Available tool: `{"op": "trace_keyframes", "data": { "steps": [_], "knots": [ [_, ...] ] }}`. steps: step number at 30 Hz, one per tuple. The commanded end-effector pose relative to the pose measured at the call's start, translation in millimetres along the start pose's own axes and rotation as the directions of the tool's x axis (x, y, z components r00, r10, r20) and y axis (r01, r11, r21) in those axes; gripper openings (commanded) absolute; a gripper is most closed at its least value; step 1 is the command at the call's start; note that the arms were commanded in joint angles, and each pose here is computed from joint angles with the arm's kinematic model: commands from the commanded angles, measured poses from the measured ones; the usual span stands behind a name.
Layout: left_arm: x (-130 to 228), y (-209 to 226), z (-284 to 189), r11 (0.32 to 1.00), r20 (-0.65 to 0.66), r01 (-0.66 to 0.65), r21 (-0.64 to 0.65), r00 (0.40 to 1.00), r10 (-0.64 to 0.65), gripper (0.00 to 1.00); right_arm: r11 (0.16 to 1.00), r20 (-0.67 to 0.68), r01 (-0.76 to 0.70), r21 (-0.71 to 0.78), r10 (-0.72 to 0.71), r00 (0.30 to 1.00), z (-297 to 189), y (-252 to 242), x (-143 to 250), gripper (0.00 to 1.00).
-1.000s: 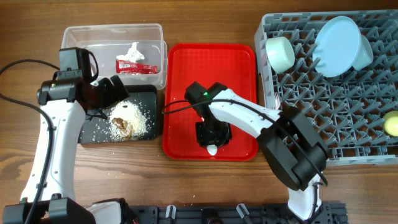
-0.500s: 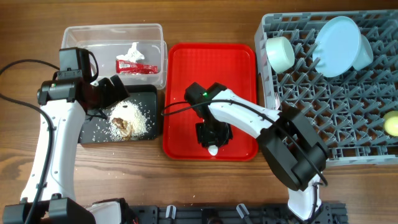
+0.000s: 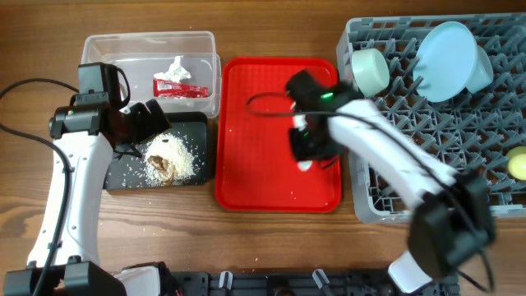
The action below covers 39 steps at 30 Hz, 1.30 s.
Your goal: Sort waste into correct bins and load items into the dishwasher rack
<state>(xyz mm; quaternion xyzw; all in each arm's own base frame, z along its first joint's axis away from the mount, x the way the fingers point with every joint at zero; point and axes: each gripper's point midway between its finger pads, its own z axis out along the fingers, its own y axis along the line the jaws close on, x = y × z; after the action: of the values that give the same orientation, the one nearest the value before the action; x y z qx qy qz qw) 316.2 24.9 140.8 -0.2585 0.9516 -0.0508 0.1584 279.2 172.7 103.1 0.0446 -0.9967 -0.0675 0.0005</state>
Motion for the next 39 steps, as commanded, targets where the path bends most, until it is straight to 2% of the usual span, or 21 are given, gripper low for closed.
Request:
{"op": "trace_keyframes", "data": {
  "steps": [1, 4, 7, 13, 15, 22, 24, 25, 26, 28, 30, 32, 34, 39],
  "knots": [
    [-3.7, 2.4, -3.1, 1.0, 0.017, 0.018, -0.008, 1.0, -0.018, 1.0, 0.998, 0.165, -0.015, 0.066, 0.004, 0.986, -55.9, -52.8, -18.9, 0.19],
    [-3.8, 2.3, -3.1, 1.0, 0.017, 0.018, -0.008, 1.0, -0.018, 1.0, 0.992, 0.162, -0.073, 0.107, 0.055, 0.985, -65.2, -96.0, -17.2, 0.2],
    [-3.7, 2.4, -3.1, 1.0, 0.017, 0.018, -0.008, 1.0, -0.018, 1.0, 0.985, 0.123, -0.119, 0.122, 0.104, 0.987, -54.5, -123.6, -11.4, 0.2],
    [-3.7, 2.4, -3.1, 1.0, 0.017, 0.018, -0.008, 1.0, -0.018, 1.0, 0.981, 0.011, -0.135, 0.142, 0.135, 0.991, -18.0, -142.5, 4.9, 0.21],
    [-3.7, 2.4, -3.1, 1.0, 0.017, 0.018, -0.008, 1.0, -0.018, 1.0, 0.981, 0.007, -0.135, 0.142, 0.136, 0.991, -14.4, -142.8, 3.8, 0.39],
    [-3.9, 2.3, -3.1, 1.0, 0.017, 0.018, -0.008, 1.0, -0.018, 1.0, 0.98, 0.05, -0.144, 0.136, 0.138, 0.989, -18.6, -142.5, -6.3, 0.48],
    [-3.1, 0.5, -3.0, 1.0, 0.015, 0.014, -0.003, 1.0, -0.013, 1.0, 0.98, 0.102, -0.154, 0.126, 0.141, 0.985, -29.4, -141.6, -17.1, 0.49],
    [-1.7, -5.1, -3.0, 1.0, 0.009, 0.006, 0.02, 1.0, -0.006, 1.0, 0.982, 0.176, -0.156, 0.106, 0.136, 0.975, -44.4, -138.3, -30.7, 0.51],
    [-1.5, -9.6, -3.0, 0.999, 0.009, -0.004, 0.037, 1.0, 0.003, 1.0, 0.984, 0.222, -0.152, 0.089, 0.129, 0.967, -52.5, -135.4, -39.2, 0.59],
    [-3.7, -27.2, -3.4, 0.995, 0.033, -0.048, 0.083, 0.998, 0.045, 1.0, 0.995, 0.345, -0.098, 0.022, 0.085, 0.935, -71.0, -122.4, -65.7, 0.81],
    [-4.3, -43.9, -3.1, 0.983, 0.063, -0.145, 0.109, 0.988, 0.139, 1.0, 1.0, 0.402, 0.01, -0.029, 0.002, 0.916, -77.3, -107.4, -80.4, 0.86],
    [3.8, -60.5, -0.7, 0.959, 0.067, -0.257, 0.123, 0.966, 0.25, 1.0, 0.996, 0.403, 0.075, -0.058, -0.045, 0.914, -76.3, -98.8, -81.2, 0.89],
    [21.1, -69.0, 4.0, 0.934, 0.024, -0.335, 0.123, 0.942, 0.335, 1.0, 0.995, 0.367, 0.074, -0.061, -0.047, 0.929, -72.7, -99.1, -72.4, 0.93],
    [64.7, -50.2, 4.4, 0.938, -0.167, -0.336, 0.083, 0.924, 0.345, 1.0, 0.99, 0.294, 0.077, -0.114, -0.04, 0.955, -69.3, -91.1, -50.8, 1.0]
  ]
}}
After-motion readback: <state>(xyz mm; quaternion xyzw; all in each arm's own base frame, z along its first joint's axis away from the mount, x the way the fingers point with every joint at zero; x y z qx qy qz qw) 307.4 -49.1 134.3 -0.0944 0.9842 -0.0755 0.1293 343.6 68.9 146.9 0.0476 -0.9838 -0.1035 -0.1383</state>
